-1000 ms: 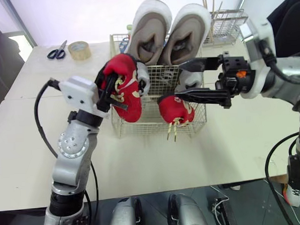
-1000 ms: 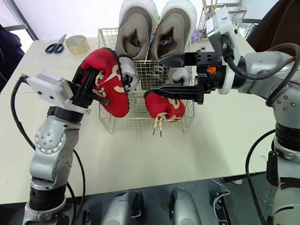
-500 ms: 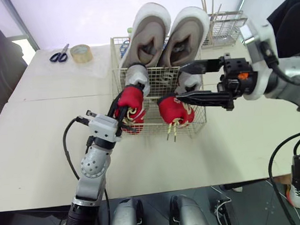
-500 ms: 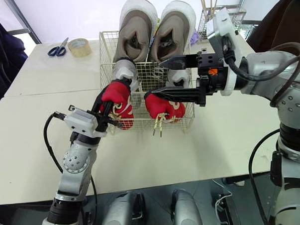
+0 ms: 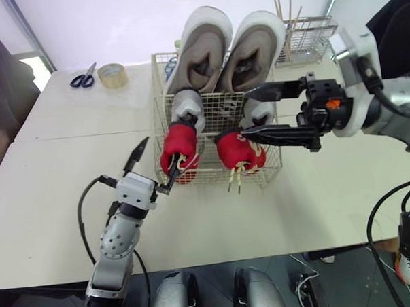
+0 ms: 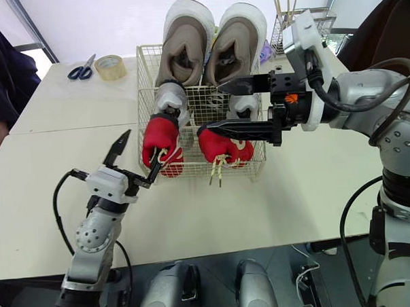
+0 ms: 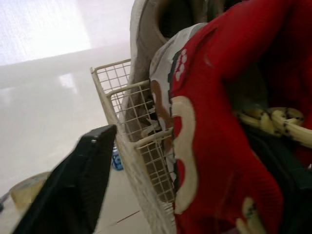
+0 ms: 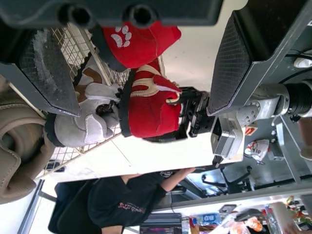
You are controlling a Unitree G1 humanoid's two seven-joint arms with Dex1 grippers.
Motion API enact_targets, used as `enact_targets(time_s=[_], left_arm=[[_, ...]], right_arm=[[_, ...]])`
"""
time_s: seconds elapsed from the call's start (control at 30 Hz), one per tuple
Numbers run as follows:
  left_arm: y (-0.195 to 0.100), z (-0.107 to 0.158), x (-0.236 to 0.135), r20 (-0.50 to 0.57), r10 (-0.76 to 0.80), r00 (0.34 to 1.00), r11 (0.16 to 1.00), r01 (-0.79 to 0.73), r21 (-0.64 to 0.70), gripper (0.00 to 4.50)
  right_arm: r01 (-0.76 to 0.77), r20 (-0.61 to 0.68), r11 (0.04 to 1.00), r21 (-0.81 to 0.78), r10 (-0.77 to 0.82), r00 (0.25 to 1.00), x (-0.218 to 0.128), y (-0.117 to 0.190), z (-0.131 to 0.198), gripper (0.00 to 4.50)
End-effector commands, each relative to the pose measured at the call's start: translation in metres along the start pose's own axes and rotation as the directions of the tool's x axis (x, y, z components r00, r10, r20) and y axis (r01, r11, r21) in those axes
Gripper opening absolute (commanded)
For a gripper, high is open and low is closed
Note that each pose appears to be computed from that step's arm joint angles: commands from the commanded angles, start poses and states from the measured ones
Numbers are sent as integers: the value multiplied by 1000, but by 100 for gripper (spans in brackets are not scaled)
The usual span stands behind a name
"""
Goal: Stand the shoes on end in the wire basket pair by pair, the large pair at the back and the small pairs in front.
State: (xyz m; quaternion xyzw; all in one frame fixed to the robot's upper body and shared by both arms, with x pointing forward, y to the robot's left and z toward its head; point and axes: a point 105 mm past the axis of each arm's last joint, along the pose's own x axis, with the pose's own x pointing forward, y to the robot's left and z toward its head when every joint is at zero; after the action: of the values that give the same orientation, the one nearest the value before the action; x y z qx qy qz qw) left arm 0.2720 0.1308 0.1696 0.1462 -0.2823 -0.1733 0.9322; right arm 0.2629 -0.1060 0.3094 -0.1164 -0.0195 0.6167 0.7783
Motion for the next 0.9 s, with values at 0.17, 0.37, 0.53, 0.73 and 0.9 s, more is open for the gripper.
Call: enact_targets(time_s=[0.17,0.37,0.53,0.73,0.9], left_arm=[[11,15,-25,-59,-40,997,999,42,28,391],[-2,29,-30,-82,-180,980,982,175,-67,391],[4,32,-23,-120,-186,975,977,171,-128,391],[31,49,-20,-137,-170,976,983,158,-97,391],[60,57,-31,-221,-209,953,977,192,-95,391]], right_arm=[[-5,44,999,-52,8,999,0,0,6,450],[-16,50,998,-56,19,999,5,-6,-1,450],[9,52,998,-64,-6,999,1,-13,-4,450],[86,-3,996,-39,-86,996,-17,-19,-17,450],[196,-73,981,13,-194,978,-47,-26,-34,450]])
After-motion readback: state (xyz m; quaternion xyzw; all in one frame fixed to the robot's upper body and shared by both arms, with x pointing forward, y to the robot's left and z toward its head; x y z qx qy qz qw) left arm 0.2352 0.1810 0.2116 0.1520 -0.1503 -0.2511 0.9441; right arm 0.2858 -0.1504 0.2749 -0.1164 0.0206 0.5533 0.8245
